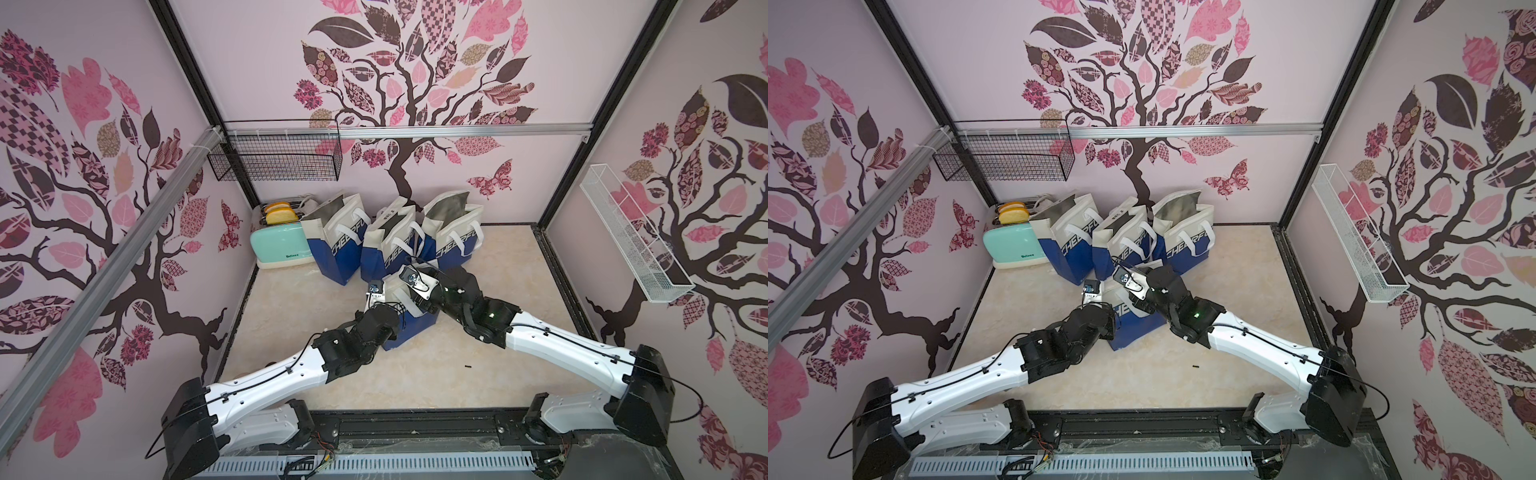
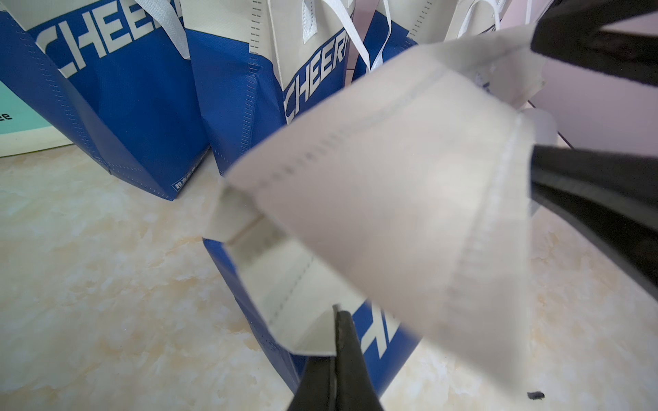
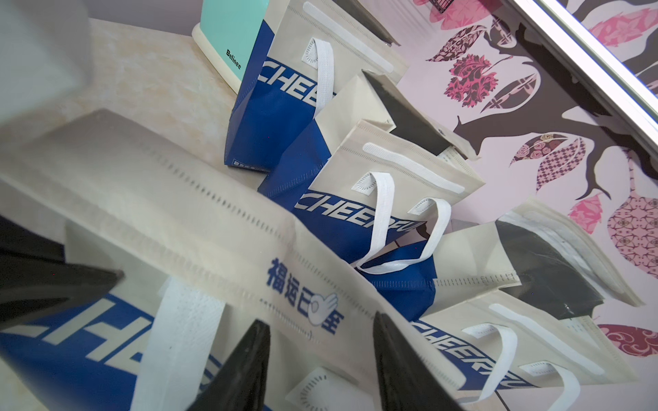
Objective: Open the takeout bag
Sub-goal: Open the takeout bag at the center of the board.
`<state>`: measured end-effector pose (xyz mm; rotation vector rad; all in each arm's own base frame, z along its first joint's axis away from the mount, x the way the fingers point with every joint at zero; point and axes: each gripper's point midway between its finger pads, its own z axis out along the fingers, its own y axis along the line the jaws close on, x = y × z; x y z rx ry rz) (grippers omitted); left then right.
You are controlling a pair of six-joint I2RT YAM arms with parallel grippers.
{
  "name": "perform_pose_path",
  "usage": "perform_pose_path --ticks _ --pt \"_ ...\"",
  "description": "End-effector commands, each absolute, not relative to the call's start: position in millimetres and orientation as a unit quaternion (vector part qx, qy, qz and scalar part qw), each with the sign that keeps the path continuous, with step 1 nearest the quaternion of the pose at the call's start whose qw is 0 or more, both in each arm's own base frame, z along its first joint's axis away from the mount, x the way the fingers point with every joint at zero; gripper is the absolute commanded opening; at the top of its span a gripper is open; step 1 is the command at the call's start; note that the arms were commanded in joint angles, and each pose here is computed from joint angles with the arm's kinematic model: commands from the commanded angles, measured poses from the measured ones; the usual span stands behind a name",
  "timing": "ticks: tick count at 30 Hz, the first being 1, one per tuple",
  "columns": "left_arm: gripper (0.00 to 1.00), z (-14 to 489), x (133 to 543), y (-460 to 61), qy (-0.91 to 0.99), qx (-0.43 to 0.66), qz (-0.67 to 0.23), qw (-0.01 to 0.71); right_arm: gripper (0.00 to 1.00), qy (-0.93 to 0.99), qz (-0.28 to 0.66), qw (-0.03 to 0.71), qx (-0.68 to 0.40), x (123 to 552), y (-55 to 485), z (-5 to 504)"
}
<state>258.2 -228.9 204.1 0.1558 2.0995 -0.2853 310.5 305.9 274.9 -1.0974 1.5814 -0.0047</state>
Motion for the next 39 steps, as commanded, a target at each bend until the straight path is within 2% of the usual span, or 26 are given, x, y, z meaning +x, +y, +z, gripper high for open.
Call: perform_pose_path --ticks 1,11,26,29,39 --pt "0.00 205 257 -231 0.866 0.073 -0.117 0.481 0.45 0.657 -0.004 0.606 -0.447 318 308 304" --pt "0.00 205 258 -230 0.866 0.075 -0.111 0.482 0.33 0.666 -0.016 0.588 -0.459 324 312 284" --pt "0.00 198 254 -221 0.870 0.075 -0.096 0.477 0.00 0.684 -0.080 0.587 -0.425 349 300 276" --pt "0.00 192 253 -215 0.876 0.070 -0.082 0.470 0.00 0.691 -0.123 0.573 -0.423 356 291 282" --pt "0.00 166 251 -200 0.908 0.060 -0.023 0.413 0.00 0.650 -0.357 0.513 -0.433 373 247 329"
